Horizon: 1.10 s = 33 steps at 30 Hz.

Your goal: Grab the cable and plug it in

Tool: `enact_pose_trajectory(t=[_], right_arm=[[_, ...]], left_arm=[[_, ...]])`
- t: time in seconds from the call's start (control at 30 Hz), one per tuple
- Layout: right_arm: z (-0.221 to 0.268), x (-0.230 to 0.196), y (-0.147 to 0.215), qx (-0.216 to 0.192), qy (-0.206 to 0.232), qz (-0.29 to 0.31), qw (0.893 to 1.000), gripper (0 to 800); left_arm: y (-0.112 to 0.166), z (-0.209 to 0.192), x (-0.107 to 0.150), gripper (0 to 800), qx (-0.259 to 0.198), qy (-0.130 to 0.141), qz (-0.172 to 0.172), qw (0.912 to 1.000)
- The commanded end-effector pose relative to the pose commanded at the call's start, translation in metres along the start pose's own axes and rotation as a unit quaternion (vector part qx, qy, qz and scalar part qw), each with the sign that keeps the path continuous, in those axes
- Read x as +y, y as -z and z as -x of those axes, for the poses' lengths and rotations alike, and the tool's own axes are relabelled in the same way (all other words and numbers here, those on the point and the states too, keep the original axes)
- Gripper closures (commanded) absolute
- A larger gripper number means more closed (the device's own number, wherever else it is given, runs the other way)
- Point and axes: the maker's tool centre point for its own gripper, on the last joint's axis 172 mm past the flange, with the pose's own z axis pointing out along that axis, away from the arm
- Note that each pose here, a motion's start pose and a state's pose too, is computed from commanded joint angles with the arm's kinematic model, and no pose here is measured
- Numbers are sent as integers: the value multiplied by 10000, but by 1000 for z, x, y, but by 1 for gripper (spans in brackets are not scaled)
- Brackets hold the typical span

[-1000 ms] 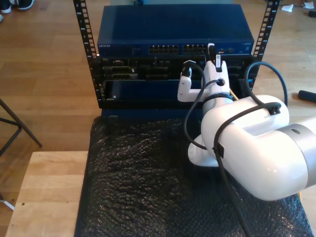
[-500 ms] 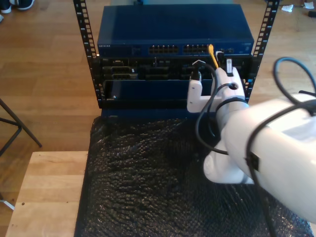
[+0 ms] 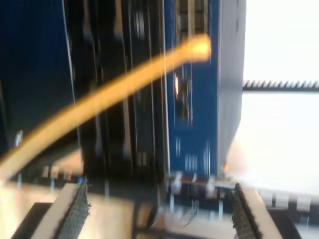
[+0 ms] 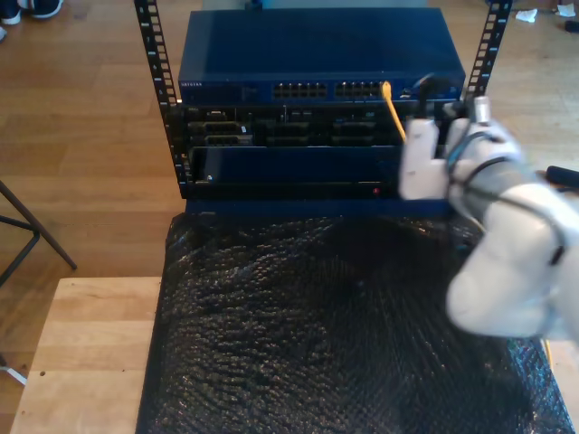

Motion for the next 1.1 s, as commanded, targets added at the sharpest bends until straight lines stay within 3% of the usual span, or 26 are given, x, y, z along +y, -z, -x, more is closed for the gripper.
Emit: enact_pose_trajectory(t=[0.1,0.23,0.53,0.87,1.1], right_arm=[[35,-4,6,-168,97,-356,9992,81],[82,-15,20,-447,218,-874,9949,14],[171,-46,72,-1039,566,-1909,9745,2],[254,-117,169,-1197,898,-3516,9241,2],[282,-181,239,-794,865,-4595,8804,1]], left_arm=[[0,0,0,0,0,0,0,10000],[0,0,0,0,0,0,0,10000],[0,0,0,0,0,0,0,10000],[0,0,0,0,0,0,0,10000],[0,0,0,0,0,0,0,10000]])
